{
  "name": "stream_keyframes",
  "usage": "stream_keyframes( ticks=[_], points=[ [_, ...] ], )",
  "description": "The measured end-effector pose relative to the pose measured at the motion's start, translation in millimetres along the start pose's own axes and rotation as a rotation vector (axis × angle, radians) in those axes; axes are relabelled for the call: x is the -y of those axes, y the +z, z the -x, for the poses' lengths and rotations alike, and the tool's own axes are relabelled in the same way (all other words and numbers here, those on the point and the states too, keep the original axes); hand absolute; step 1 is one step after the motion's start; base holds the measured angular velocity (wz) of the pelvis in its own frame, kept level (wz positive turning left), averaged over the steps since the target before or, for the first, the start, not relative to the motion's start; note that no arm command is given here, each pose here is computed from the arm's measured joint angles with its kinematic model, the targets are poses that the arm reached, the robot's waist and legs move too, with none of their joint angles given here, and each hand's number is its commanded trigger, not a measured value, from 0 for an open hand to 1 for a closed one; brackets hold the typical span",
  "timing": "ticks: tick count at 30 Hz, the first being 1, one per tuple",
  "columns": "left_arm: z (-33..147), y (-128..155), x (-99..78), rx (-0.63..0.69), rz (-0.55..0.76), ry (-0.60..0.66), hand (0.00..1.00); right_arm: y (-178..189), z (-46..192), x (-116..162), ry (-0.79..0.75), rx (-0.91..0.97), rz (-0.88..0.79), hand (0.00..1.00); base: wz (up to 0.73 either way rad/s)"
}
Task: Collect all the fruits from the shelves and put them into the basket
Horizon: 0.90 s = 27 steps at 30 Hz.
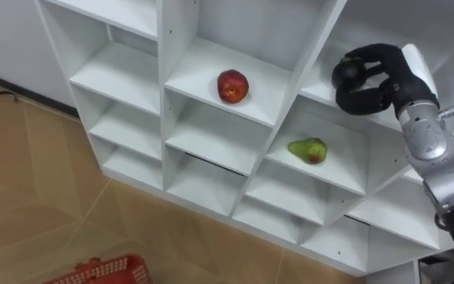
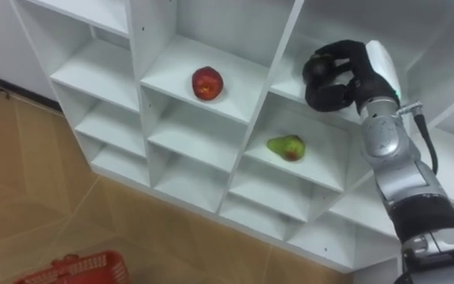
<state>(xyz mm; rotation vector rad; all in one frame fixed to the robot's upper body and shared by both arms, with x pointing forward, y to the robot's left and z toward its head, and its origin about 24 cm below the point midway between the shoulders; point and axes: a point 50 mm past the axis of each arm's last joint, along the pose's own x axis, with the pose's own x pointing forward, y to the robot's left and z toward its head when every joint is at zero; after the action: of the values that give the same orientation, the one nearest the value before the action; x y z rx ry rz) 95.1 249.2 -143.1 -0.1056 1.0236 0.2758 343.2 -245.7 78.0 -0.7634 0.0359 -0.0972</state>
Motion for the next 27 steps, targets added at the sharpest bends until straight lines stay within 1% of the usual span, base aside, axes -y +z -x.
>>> stream_keyframes(
  ticks=[3, 5, 7, 10, 12, 15, 17, 23, 25, 27],
  points=[
    [-0.8, 8, 10.8, 0.038, 0.011, -0.034, 1.00, 3, 8, -7, 0.005, 0.031, -0.026, 1.00, -0.03],
    [-1.4, 7, 19.9, 0.038, 0.032, -0.058, 1.00, 7, 13, -15, 0.025, 0.050, -0.062, 1.00, 0.00],
    [-2.1, 6, 24.8, 0.036, 0.039, -0.070, 1.00, 11, 17, -19, 0.041, 0.068, -0.077, 1.00, 0.00],
    [-3.6, 9, 35.9, 0.039, 0.024, -0.104, 1.00, 9, 22, -21, 0.046, 0.070, -0.085, 1.00, 0.00],
    [-3.8, 12, 40.3, 0.043, 0.032, -0.117, 1.00, 8, 23, -24, 0.049, 0.067, -0.090, 1.00, 0.00],
    [-2.8, 24, 51.2, 0.094, 0.064, -0.154, 1.00, 7, 28, -24, 0.033, 0.061, -0.098, 1.00, -0.05],
    [-1.6, 31, 58.7, 0.123, 0.097, -0.184, 1.00, 7, 32, -26, 0.050, 0.060, -0.109, 1.00, -0.14],
    [2.9, 44, 71.9, 0.185, 0.131, -0.242, 1.00, 8, 47, -40, 0.100, 0.063, -0.155, 1.00, -0.06],
    [3.9, 47, 75.0, 0.199, 0.127, -0.255, 1.00, 8, 51, -44, 0.117, 0.065, -0.149, 1.00, -0.07],
    [4.3, 49, 75.8, 0.209, 0.156, -0.261, 1.00, 9, 56, -47, 0.125, 0.077, -0.139, 1.00, -0.05]
  ],
)
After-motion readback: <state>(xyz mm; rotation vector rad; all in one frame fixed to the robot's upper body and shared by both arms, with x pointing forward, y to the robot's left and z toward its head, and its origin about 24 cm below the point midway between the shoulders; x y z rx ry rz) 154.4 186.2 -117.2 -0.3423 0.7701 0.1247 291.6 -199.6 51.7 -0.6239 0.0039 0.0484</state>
